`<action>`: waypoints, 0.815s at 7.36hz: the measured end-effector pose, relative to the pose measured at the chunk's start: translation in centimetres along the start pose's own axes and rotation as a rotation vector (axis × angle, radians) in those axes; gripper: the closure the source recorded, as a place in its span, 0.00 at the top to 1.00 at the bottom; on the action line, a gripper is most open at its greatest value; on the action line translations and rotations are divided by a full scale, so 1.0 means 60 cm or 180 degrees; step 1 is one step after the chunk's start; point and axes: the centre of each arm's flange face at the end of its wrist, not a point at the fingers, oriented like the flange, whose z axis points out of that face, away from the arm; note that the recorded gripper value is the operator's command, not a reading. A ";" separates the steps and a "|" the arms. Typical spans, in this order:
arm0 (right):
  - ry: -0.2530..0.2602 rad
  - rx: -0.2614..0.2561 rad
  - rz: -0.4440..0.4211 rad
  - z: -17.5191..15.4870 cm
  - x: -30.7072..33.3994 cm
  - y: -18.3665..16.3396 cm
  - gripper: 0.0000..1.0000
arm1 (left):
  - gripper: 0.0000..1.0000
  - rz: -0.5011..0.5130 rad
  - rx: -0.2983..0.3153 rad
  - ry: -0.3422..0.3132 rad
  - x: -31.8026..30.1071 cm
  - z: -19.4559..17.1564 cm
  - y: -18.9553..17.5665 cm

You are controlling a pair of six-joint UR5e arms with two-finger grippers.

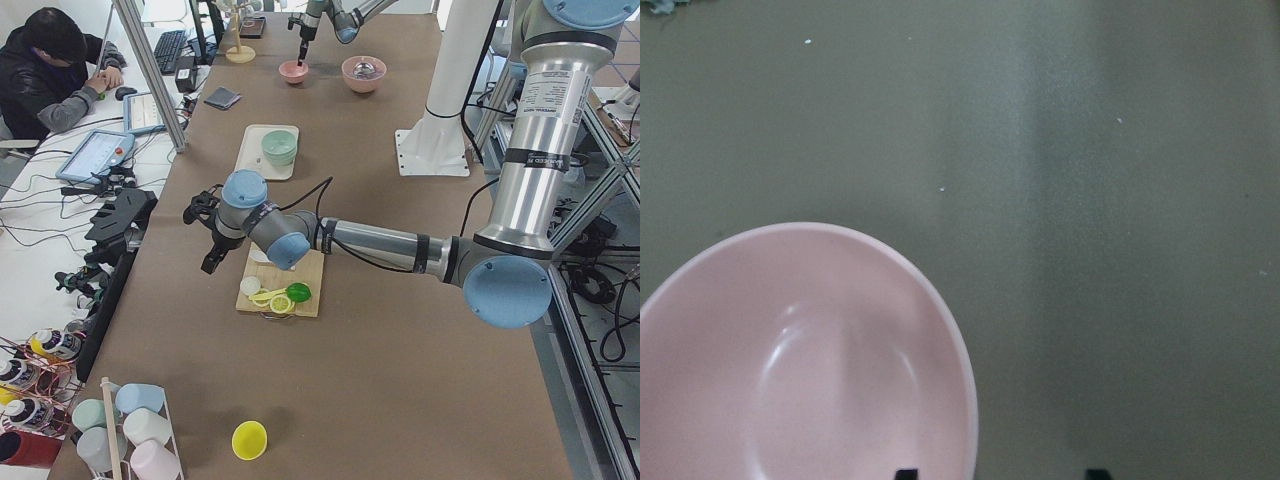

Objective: Stack pink bowl on green and place spoon
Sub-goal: 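Reach the right gripper to the small pink bowl and grip its rim, then lift the pink bowl with the right gripper and carry it over the tray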

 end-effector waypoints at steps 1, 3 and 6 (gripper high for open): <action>-0.0020 0.0006 0.0010 -0.002 -0.004 -0.002 0.00 | 0.98 0.0000 -0.0005 0.0001 0.000 0.001 0.001; -0.0075 0.0035 0.0013 -0.009 -0.022 -0.013 0.00 | 0.98 -0.0002 -0.0014 0.0005 0.000 0.003 0.004; -0.0217 0.0079 0.0189 -0.037 -0.113 -0.094 0.00 | 0.98 0.0017 0.0002 0.0016 -0.001 0.004 0.010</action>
